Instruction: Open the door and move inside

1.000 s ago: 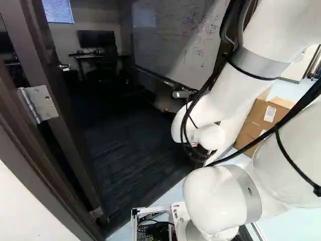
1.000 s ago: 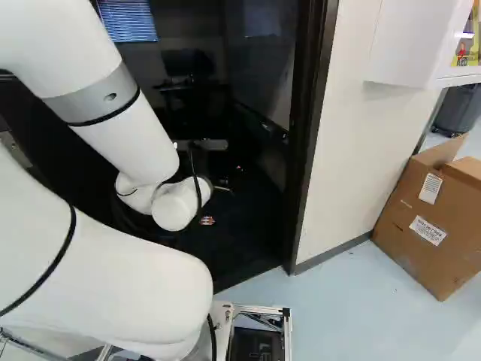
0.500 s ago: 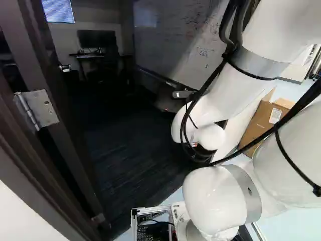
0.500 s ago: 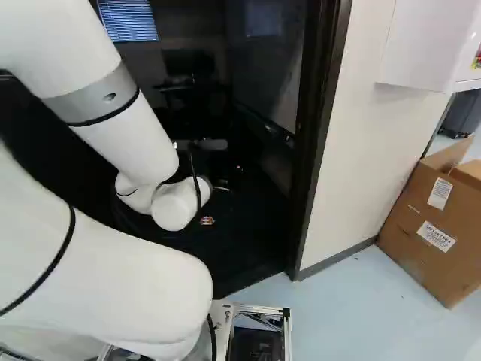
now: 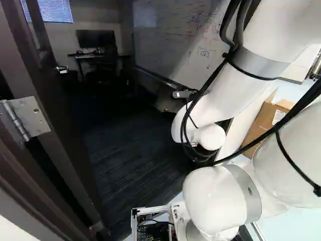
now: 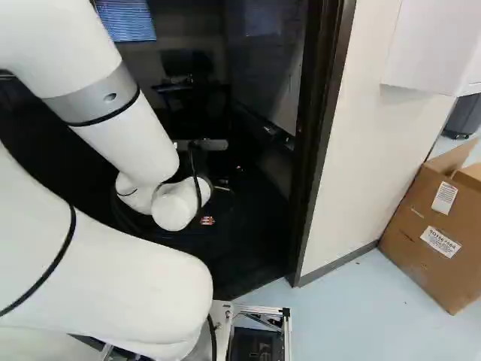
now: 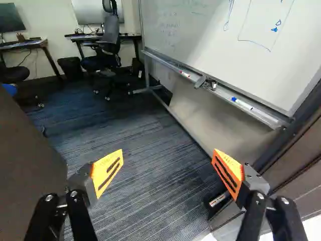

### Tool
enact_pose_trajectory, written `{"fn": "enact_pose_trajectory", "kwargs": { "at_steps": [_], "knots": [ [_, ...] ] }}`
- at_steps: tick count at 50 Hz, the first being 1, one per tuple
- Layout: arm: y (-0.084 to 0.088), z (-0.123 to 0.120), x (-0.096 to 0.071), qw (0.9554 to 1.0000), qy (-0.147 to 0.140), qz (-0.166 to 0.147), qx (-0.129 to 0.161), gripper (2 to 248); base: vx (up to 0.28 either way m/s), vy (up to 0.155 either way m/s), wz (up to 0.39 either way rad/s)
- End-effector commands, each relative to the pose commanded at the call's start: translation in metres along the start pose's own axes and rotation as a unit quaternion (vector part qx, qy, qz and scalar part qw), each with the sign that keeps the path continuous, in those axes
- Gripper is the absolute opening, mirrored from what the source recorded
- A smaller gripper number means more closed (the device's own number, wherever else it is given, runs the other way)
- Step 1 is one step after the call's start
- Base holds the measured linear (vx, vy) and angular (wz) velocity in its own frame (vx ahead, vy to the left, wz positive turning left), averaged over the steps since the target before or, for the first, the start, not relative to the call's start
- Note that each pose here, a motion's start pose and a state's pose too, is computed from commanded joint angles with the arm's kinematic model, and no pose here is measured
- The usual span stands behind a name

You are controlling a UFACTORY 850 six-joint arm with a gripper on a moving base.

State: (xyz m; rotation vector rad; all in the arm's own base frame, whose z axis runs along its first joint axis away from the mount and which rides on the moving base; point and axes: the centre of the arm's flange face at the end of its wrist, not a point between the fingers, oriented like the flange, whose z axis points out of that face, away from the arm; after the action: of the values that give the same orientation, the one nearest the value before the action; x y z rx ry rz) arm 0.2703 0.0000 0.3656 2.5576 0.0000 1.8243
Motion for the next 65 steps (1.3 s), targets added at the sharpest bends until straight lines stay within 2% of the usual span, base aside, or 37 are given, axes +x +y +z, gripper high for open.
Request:
{"fn": "enact_pose_trajectory", "kwargs": {
  "at_steps": [27,65],
  "knots": [
    [0.0,0.0,0.0,1.0,0.0,0.0,0.0,247,0.11,0.003,-0.004],
    [0.0,0.0,0.0,1.0,0.0,0.0,0.0,247,0.138,0.018,0.157]
  ]
}}
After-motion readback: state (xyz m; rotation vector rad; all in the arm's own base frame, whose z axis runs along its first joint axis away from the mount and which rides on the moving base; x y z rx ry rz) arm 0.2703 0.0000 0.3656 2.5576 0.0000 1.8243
